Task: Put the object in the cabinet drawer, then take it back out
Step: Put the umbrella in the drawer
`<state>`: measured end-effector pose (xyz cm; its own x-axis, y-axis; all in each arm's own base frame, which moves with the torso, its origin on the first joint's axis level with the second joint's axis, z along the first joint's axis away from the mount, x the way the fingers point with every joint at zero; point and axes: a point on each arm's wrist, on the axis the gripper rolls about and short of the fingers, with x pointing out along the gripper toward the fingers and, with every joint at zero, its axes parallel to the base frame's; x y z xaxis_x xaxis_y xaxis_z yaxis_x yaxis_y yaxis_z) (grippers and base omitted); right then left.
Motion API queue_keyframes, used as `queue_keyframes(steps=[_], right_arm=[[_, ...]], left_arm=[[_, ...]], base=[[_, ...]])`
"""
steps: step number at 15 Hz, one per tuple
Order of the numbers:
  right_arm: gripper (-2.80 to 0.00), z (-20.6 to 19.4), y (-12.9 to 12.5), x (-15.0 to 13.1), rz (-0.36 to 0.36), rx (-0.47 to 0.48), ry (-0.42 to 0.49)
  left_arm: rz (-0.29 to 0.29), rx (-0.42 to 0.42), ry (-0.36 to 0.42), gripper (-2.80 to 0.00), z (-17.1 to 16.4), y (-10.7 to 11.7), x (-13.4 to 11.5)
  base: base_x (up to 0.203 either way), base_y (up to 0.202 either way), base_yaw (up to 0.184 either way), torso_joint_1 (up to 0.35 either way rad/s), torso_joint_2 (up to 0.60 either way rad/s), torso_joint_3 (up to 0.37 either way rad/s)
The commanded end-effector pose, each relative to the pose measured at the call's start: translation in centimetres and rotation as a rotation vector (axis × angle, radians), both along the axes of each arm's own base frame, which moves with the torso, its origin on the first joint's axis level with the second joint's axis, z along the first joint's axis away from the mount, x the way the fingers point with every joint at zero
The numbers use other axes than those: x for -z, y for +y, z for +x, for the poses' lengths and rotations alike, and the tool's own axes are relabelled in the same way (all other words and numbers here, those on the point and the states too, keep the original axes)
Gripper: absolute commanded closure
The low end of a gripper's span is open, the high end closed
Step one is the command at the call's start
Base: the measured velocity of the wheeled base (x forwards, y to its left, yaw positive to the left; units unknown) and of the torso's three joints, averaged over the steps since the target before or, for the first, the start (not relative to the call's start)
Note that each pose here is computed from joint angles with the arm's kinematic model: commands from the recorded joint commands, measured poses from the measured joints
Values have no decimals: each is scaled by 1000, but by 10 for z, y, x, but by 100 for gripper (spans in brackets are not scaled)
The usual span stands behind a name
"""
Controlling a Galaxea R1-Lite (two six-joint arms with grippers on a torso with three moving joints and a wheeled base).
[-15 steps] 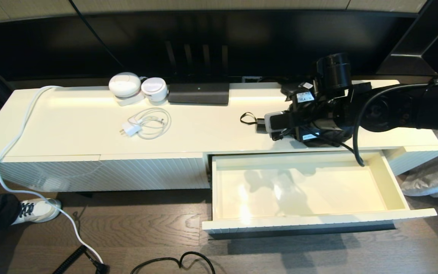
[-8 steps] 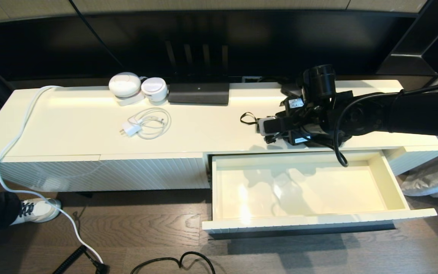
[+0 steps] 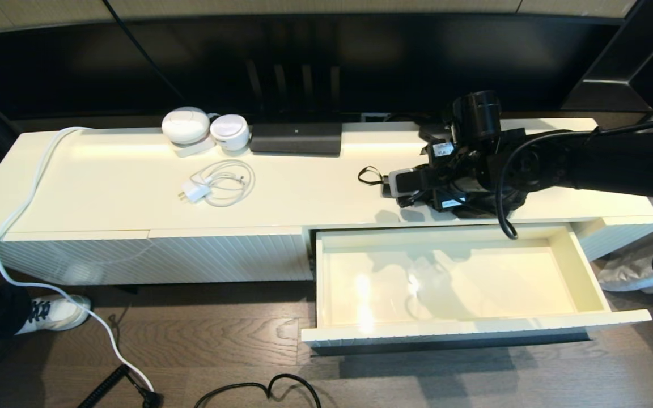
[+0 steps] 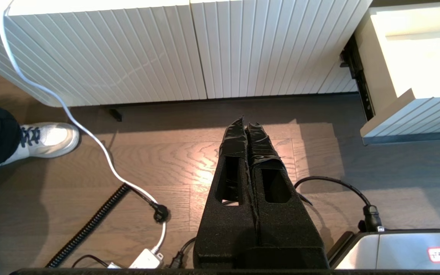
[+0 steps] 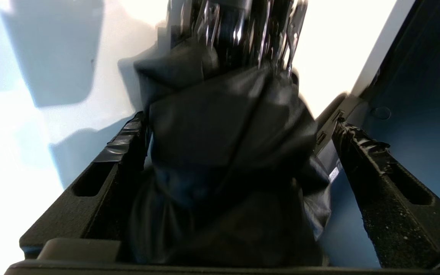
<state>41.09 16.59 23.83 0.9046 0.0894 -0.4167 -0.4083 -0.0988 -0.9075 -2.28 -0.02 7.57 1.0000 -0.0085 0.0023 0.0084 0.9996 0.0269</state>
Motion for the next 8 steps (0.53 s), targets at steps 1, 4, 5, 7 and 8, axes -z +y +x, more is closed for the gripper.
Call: queue_keyframes(steps=[1,4,5,7,8], right_arm=[[-280,-5,-1,-10,-10,-4,3],[-280,-12,-4,-15,-23,6,30],[-280,-14,-6,-17,-27,6,39],[-280,-16,-7,-17,-32,9,51],[-280,-15,-9,-17,-30,13,51]], left_arm=[[1,1,2,0,0,0,0],[1,-1,2,0,0,0,0],[1,1,2,0,0,0,0],[1,0,2,0,0,0,0],[1,-1,2,0,0,0,0]], base=[[0,0,0,0,0,0],[0,0,0,0,0,0],[0,0,0,0,0,0],[0,0,0,0,0,0],[0,0,0,0,0,0]])
